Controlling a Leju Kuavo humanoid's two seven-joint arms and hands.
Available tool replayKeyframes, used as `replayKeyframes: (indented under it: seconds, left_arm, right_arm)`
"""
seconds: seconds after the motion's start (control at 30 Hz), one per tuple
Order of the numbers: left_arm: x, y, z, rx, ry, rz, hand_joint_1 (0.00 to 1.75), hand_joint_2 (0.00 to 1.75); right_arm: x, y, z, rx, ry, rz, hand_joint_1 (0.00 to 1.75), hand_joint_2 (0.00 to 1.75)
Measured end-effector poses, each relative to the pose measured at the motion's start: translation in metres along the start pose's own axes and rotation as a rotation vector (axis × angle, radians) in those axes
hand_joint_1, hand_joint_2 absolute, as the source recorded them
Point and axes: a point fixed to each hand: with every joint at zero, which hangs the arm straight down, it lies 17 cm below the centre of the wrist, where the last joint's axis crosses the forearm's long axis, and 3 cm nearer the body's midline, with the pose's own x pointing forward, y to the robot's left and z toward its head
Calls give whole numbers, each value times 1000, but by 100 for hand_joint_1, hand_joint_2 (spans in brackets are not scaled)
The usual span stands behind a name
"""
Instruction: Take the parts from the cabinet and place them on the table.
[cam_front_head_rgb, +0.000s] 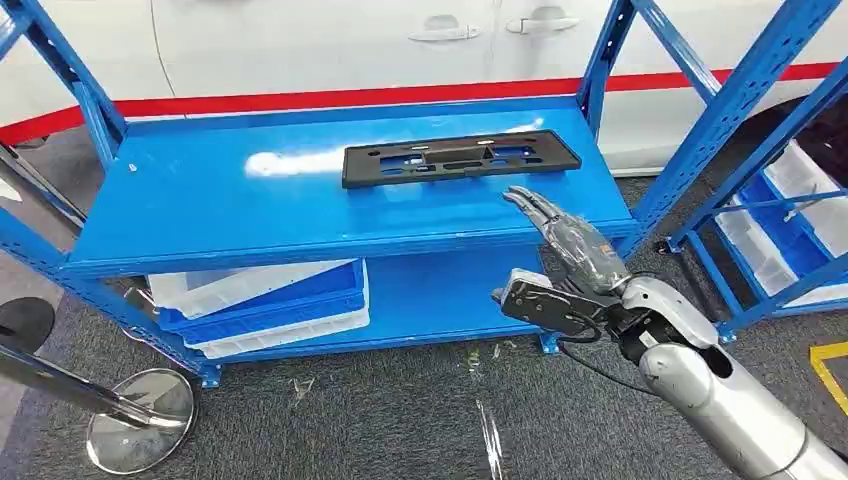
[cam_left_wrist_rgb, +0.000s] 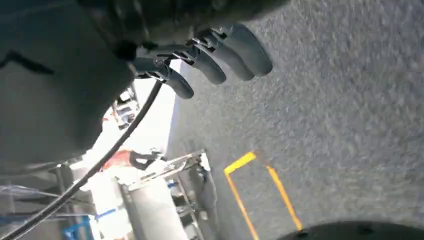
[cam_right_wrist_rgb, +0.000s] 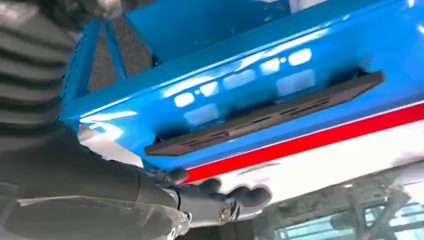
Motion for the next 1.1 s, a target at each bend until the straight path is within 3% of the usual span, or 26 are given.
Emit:
replayKeyframes:
  seconds: [0.63,1.1]
  left_arm:
    - [-4,0,0,-1,10,-5,0,0]
    - [1,-2,1,-8,2,-24,0,0]
  right_arm:
    - [-37,7,-9,-46,90,58,0,175]
    - [-45,41,-10,-3,118,127,0,175]
